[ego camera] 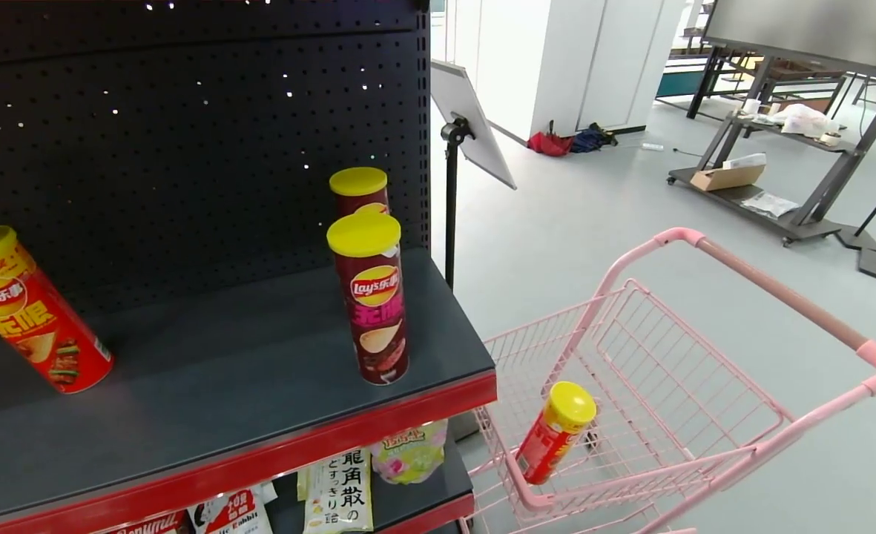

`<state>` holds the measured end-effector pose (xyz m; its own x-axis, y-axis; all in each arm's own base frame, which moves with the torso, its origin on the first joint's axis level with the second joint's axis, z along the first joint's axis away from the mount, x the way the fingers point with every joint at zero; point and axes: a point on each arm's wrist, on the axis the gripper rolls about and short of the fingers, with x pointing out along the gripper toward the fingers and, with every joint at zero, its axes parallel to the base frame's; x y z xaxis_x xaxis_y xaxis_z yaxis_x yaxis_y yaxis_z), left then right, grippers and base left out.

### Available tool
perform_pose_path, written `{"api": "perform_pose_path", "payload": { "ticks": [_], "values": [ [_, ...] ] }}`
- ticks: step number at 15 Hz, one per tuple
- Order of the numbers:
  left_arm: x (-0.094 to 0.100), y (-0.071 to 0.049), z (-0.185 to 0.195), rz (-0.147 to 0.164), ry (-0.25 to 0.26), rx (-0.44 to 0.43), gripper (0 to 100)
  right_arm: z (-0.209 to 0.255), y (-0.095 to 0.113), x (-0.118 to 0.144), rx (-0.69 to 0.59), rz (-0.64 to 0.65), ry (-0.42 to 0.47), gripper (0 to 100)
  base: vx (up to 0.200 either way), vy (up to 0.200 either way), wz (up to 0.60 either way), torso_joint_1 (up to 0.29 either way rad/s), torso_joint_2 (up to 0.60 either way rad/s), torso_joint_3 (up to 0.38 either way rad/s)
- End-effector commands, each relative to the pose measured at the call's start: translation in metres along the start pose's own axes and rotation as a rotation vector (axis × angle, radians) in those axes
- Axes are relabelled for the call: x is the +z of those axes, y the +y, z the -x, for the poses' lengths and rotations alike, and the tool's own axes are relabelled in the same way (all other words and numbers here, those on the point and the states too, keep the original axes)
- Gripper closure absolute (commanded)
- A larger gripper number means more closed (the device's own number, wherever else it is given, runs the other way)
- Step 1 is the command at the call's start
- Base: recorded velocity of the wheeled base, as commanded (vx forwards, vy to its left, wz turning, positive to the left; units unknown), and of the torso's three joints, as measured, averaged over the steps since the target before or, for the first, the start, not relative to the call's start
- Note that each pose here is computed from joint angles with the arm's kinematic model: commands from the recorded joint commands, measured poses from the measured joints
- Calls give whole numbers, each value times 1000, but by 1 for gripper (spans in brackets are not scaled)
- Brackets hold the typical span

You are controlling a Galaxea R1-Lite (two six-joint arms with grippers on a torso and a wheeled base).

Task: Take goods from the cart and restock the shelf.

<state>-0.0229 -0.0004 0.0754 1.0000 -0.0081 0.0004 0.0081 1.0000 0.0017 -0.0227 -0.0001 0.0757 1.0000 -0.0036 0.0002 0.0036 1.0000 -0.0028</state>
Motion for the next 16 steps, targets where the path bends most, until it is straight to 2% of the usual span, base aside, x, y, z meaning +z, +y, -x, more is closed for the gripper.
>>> {"api": "perform_pose_path", "payload": {
  "ticks": [1,16],
  "values": [
    [0,0,0,0,0,0,0,0,0,0,1,0,-1,0,0,0,0,-139,339,198],
    [0,0,0,0,0,0,0,0,0,0,1,0,-1,0,0,0,0,-147,365,219]
  ]
}}
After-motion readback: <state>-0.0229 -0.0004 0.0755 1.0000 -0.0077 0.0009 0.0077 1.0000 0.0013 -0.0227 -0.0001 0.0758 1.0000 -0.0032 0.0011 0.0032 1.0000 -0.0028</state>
